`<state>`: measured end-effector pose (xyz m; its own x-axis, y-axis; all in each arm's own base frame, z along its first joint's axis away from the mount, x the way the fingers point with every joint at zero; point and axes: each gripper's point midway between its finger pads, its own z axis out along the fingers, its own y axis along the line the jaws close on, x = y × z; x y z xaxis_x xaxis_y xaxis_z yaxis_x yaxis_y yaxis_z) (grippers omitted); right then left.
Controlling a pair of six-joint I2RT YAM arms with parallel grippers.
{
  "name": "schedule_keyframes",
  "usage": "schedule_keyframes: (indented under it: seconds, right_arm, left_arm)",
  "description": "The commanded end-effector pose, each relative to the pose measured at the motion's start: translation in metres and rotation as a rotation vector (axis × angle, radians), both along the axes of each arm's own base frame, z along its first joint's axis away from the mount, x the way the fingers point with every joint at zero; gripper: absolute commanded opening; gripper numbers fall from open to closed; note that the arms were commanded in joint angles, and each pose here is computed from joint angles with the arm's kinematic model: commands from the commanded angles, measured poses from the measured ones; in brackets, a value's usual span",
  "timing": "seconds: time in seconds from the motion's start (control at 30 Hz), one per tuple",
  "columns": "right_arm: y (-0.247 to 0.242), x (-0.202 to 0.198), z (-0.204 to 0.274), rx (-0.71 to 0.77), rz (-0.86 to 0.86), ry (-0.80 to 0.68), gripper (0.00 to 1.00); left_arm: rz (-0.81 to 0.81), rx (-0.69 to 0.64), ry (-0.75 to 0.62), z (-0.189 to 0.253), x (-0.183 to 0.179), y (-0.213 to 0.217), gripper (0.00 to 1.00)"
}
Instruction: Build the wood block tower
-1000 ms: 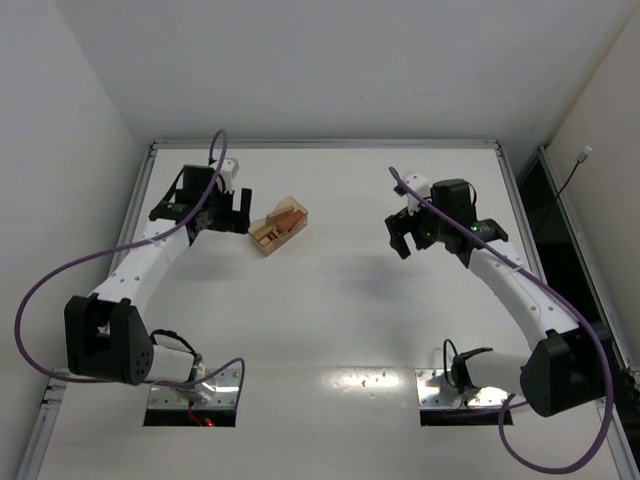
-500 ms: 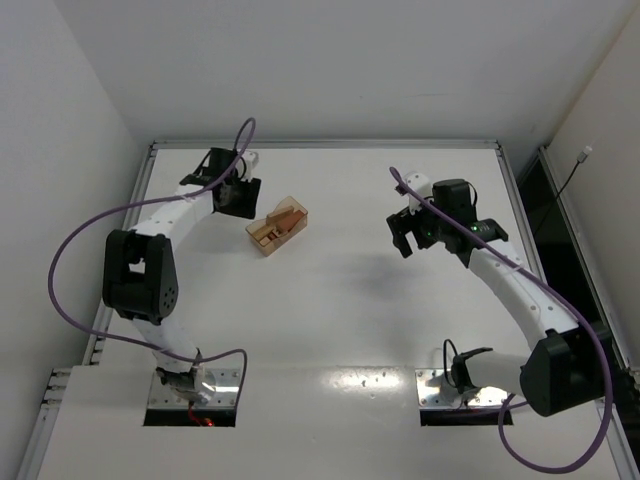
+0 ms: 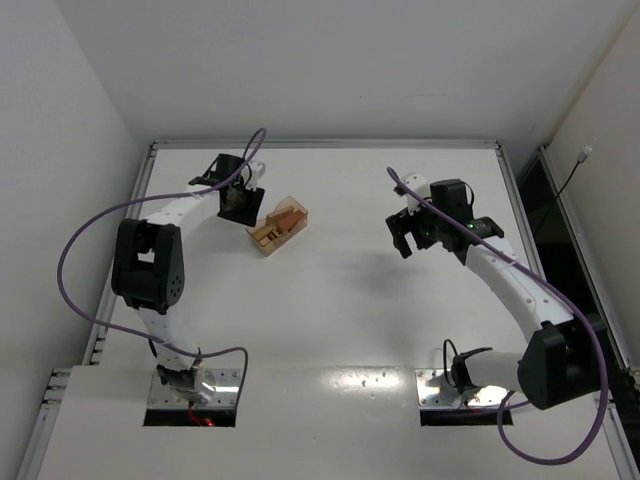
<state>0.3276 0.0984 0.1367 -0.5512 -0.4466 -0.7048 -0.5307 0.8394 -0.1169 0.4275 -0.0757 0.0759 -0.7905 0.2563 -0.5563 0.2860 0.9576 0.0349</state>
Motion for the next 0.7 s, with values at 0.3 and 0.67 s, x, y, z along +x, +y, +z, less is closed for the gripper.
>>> schedule_keyframes:
  seconds: [0.3, 0.67]
  right_arm:
    - [-0.001, 0.014, 0.011, -0.006, -0.007, -0.051, 0.86]
    - [-0.004, 0.015, 0.009, -0.018, -0.021, -0.054, 0.86]
  left_arm:
    - [-0.064, -0.025, 0.021, -0.015, 0.014, -0.014, 0.37]
    - [-0.069, -0.018, 0.01, -0.02, 0.021, -0.019, 0.0]
